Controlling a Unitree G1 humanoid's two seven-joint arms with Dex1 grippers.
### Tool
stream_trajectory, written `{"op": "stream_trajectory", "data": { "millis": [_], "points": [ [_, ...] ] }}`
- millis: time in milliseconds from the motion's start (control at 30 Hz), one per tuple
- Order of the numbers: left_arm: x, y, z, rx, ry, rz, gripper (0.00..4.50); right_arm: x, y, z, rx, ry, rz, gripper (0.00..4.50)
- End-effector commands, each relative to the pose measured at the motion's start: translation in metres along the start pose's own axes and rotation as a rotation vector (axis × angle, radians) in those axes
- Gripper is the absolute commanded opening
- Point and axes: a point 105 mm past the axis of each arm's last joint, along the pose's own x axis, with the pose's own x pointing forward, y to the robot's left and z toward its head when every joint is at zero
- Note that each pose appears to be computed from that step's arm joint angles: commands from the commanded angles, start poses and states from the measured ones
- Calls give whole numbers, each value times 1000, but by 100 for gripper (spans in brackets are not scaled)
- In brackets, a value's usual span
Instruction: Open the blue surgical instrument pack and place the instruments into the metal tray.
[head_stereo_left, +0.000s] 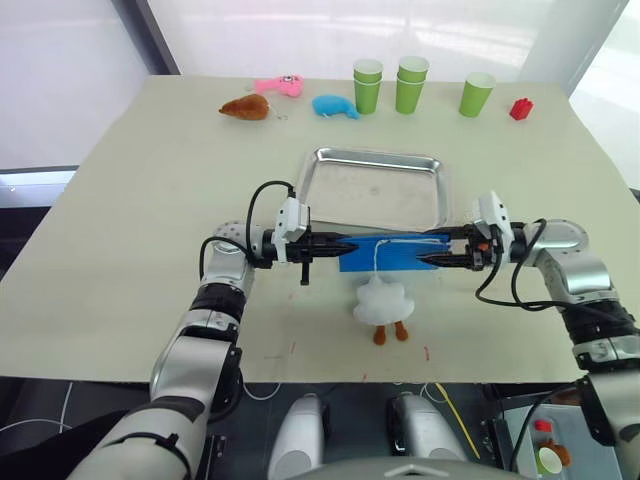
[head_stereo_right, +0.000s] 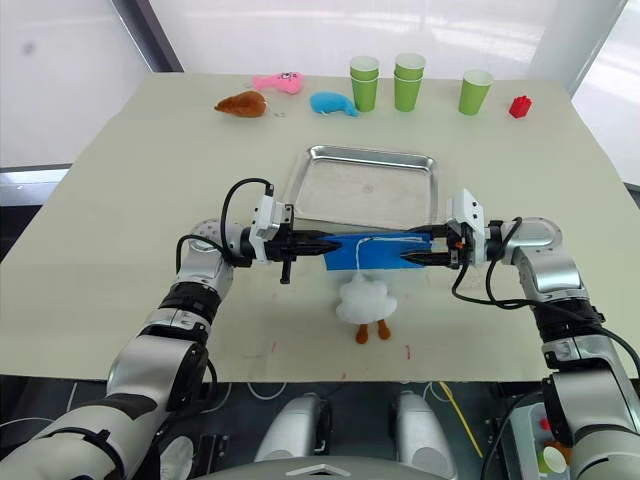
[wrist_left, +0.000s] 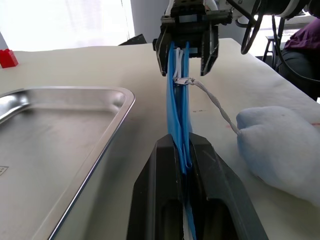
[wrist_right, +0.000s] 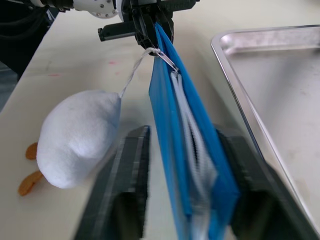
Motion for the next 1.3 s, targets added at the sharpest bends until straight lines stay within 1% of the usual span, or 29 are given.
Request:
{"op": "stream_trajectory", "data": {
  "millis": [33,67,300,467,500,533,567,600,700,733,767,800,833,933,1000,1067,1133,1200,1300],
  "points": [
    [-1,-4,-3,3,19,-35,0,0,-2,8,-43,-22,-2,13],
    [-1,-4,-3,3,20,-36,0,-1,-2,7,-42,-23,-4,5],
    [-3,-6,-5,-41,21,-36,0,0,-1,0,-57,-3,-9,5],
    [-9,-5,1,-47,3,-34,0,2,1,0,-73,-2,0,5],
    [-10,-4,3,-44,2,-27,84,3,1,0,-75,-3,1,0],
    [-12,-3,4,-50,0,-18,125,3,1,0,-76,-5,1,0],
    [-14,-1,5,-54,-2,-5,158,3,1,0,-76,-7,2,0],
    [-16,-1,6,-57,-5,4,176,2,1,0,-76,-9,4,0],
    [-27,0,15,-55,-22,34,293,3,4,-1,-74,-11,17,0],
    [-32,1,20,-47,-30,52,313,4,5,-2,-75,-7,21,0],
    [-36,1,27,-40,-38,60,356,4,6,-3,-75,-5,22,0],
    [-39,0,34,-32,-44,62,417,4,6,-4,-76,-4,22,0],
    [-41,-2,41,-28,-53,52,442,4,6,-4,-76,-3,22,0],
    [-35,-21,55,-38,-58,-28,442,3,5,-4,-77,0,20,0],
    [-25,-42,59,-45,-41,-116,442,2,4,-4,-75,3,19,0],
    [-19,-54,61,-50,-31,-154,442,2,4,-3,-75,4,20,0],
    [-9,-64,60,-62,-28,-180,442,2,3,-3,-74,4,20,0],
    [1,-68,54,-56,-14,-172,442,3,2,-2,-73,6,21,0],
    [11,-71,35,-33,63,-149,442,5,2,-3,-57,13,22,0]
  ]
}}
